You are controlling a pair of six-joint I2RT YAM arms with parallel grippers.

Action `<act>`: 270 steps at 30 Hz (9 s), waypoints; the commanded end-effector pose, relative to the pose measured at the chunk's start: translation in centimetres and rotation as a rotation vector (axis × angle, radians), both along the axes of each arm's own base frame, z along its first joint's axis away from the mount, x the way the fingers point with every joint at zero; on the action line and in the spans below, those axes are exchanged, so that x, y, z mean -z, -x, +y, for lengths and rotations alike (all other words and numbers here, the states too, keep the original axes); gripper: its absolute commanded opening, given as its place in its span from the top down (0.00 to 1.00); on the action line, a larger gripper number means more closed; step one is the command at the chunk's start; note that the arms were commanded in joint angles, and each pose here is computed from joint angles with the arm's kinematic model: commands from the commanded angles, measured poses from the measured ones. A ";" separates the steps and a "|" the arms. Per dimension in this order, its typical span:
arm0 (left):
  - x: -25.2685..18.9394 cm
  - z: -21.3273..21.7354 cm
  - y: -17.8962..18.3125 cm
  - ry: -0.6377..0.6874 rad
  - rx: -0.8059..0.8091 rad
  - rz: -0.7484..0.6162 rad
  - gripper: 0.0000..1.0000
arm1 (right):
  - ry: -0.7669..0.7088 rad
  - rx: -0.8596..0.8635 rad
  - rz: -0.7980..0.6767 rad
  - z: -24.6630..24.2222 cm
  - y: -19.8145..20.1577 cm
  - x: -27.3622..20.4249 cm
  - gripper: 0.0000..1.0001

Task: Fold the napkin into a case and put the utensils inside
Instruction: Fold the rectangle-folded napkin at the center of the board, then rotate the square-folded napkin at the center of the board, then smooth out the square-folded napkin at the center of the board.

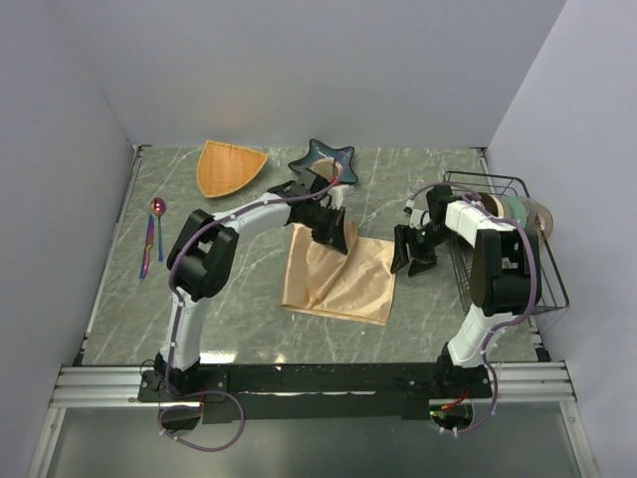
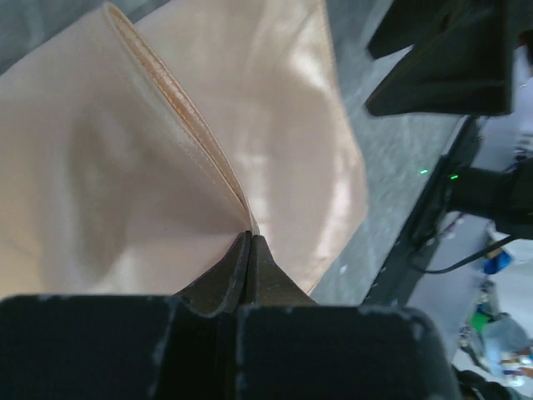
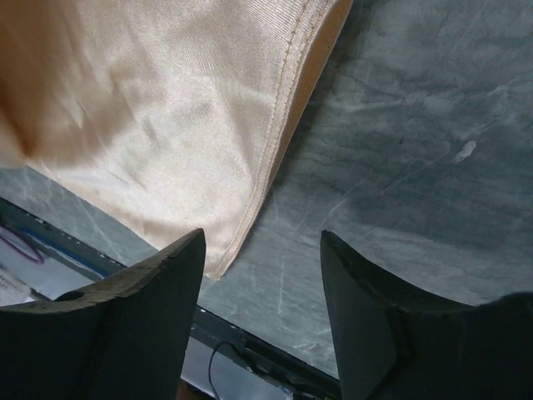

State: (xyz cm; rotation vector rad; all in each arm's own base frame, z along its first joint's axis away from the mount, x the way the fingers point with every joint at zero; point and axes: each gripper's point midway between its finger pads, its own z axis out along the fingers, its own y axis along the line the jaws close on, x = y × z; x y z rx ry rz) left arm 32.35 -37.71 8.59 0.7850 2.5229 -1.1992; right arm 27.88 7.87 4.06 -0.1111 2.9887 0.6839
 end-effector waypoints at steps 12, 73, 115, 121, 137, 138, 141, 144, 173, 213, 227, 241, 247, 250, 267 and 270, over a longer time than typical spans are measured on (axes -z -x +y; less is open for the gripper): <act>-2.9 -8.5 2.3 0.186 0.096 0.118 0.86 | -0.128 0.179 0.013 0.2 -1.8 -1.4 0.27; -5.7 19.2 1.4 -0.161 0.161 -0.521 0.30 | -0.236 -0.225 0.025 8.8 3.4 -4.3 0.33; 2.4 16.2 9.4 -0.268 0.605 -0.372 0.74 | -0.252 -0.179 0.202 9.2 5.5 1.2 0.91; 2.0 18.5 10.1 -0.322 0.702 -0.511 0.73 | -0.253 -0.188 0.200 9.2 5.6 0.9 0.92; -0.5 13.6 9.2 -0.350 0.449 -0.899 0.41 | -0.229 -0.199 0.177 9.0 6.1 -0.1 0.69; 0.1 13.5 9.3 -0.371 0.456 -0.893 0.41 | -0.229 -0.201 0.177 9.1 6.1 -0.2 0.69; 1.1 12.7 9.8 -0.394 0.496 -0.908 0.41 | -0.236 -0.201 0.171 9.2 5.9 -0.6 0.68; 2.3 12.0 10.6 -0.410 0.548 -0.894 0.41 | -0.251 -0.210 0.176 9.4 6.1 -0.8 0.68; 3.6 12.8 13.3 -0.432 0.688 -0.829 0.91 | -0.275 -0.275 0.201 10.6 7.2 -1.9 1.00; 0.6 18.4 11.1 -0.386 0.586 -0.850 0.37 | -0.058 -0.134 -0.063 7.4 -2.6 -1.9 0.41; -5.6 20.1 -3.7 -0.249 -0.012 -0.648 0.29 | -0.095 -0.069 -0.032 10.4 -9.0 0.3 0.37; 0.0 15.2 -9.2 -0.113 -0.060 -0.314 0.55 | -0.140 -0.193 -0.086 14.9 -10.1 1.4 0.59; 0.7 18.0 -4.5 -0.081 -0.114 -0.218 0.56 | -0.167 -0.313 -0.145 19.0 -10.3 1.2 0.59; -1.1 20.4 -3.0 -0.030 -0.194 -0.222 0.55 | -0.178 -0.366 -0.176 20.7 -10.7 0.8 0.58; -9.8 18.1 2.9 0.386 -0.203 -0.156 0.36 | -0.229 -0.388 -0.404 19.8 -9.4 -10.9 0.24; -8.2 17.4 3.7 0.428 -0.167 -0.023 0.42 | -0.433 -0.351 -0.220 21.4 -4.3 -11.2 0.27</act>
